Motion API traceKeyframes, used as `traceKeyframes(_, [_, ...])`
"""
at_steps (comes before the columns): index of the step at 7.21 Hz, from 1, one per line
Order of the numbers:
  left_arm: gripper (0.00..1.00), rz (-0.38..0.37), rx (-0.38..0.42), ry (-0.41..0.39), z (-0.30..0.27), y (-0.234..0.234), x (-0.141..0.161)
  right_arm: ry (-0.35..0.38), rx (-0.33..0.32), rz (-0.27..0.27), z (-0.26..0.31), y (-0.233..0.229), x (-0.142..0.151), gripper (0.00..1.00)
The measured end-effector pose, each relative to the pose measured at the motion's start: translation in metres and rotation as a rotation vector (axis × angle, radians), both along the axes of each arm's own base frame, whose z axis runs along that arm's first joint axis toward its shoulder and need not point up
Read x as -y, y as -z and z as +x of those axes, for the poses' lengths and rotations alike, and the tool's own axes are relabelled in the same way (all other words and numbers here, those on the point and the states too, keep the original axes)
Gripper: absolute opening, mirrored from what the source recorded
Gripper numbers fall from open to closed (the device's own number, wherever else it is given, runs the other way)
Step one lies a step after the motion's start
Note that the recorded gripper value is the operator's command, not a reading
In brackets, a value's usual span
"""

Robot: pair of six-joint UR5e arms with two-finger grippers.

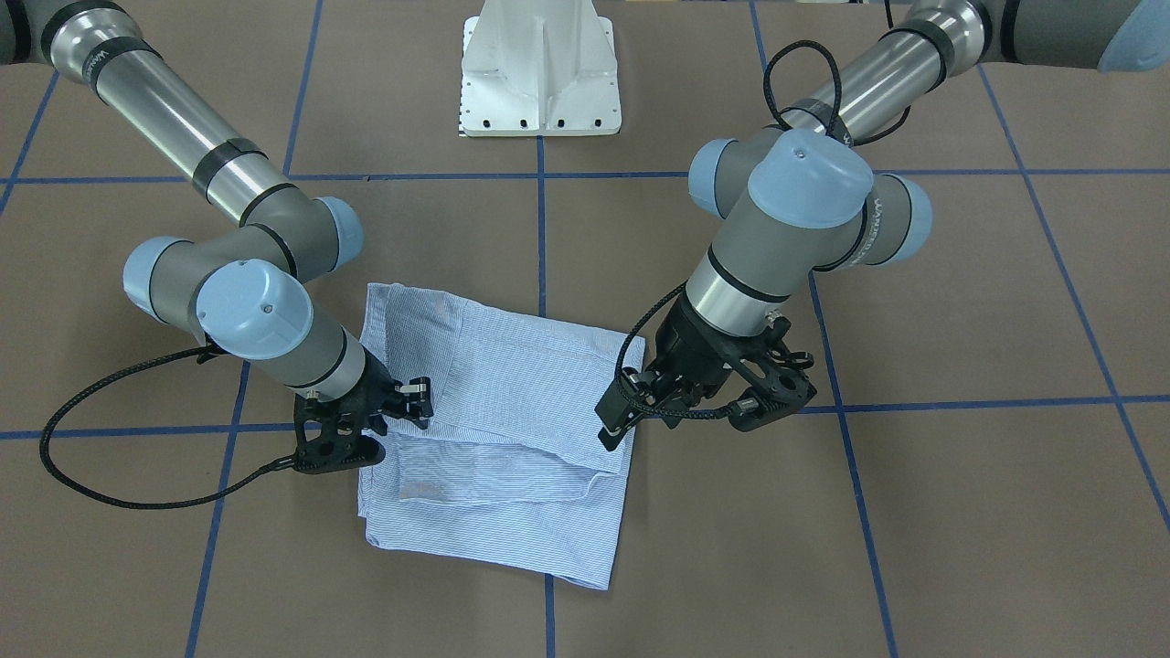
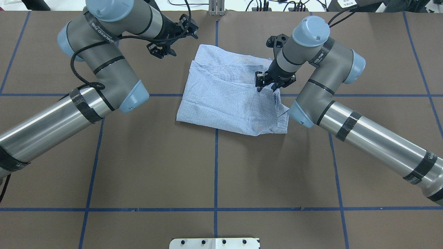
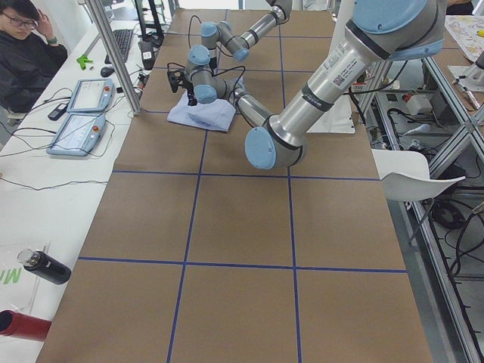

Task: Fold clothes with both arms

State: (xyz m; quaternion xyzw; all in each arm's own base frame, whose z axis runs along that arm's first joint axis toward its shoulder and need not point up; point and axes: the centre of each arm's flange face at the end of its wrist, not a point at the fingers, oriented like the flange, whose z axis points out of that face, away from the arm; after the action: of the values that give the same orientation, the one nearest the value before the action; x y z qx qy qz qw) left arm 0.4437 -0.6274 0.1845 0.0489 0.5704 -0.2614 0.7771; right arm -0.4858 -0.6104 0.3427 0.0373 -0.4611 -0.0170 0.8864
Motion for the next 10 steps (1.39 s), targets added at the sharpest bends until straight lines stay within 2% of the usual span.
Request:
traceKeyframes(2, [0.92, 0.003, -0.004, 0.0, -0.001, 0.003, -0.001, -0.003, -0.004, -0.005, 0.002, -0.002, 0.001, 0.29])
traceKeyframes(3, [0.92, 0.004, -0.006, 0.0, -0.001, 0.004, -0.002, -0.002, -0.006, -0.006, 0.003, -0.004, 0.001, 0.24])
traceKeyframes(4, [0.92, 0.004, -0.007, 0.001, -0.001, 0.005, -0.002, -0.003, -0.007, -0.007, 0.004, -0.005, 0.001, 0.0])
traceKeyframes(8, [0.9, 0.002, -0.012, 0.003, -0.003, 0.007, -0.002, -0.022, 0.016, -0.007, 0.023, 0.009, 0.011, 0.0])
traceKeyframes(10, [0.9, 0.0, -0.011, 0.004, -0.003, 0.007, -0.003, -0.042, 0.031, 0.021, 0.039, 0.02, 0.025, 0.0])
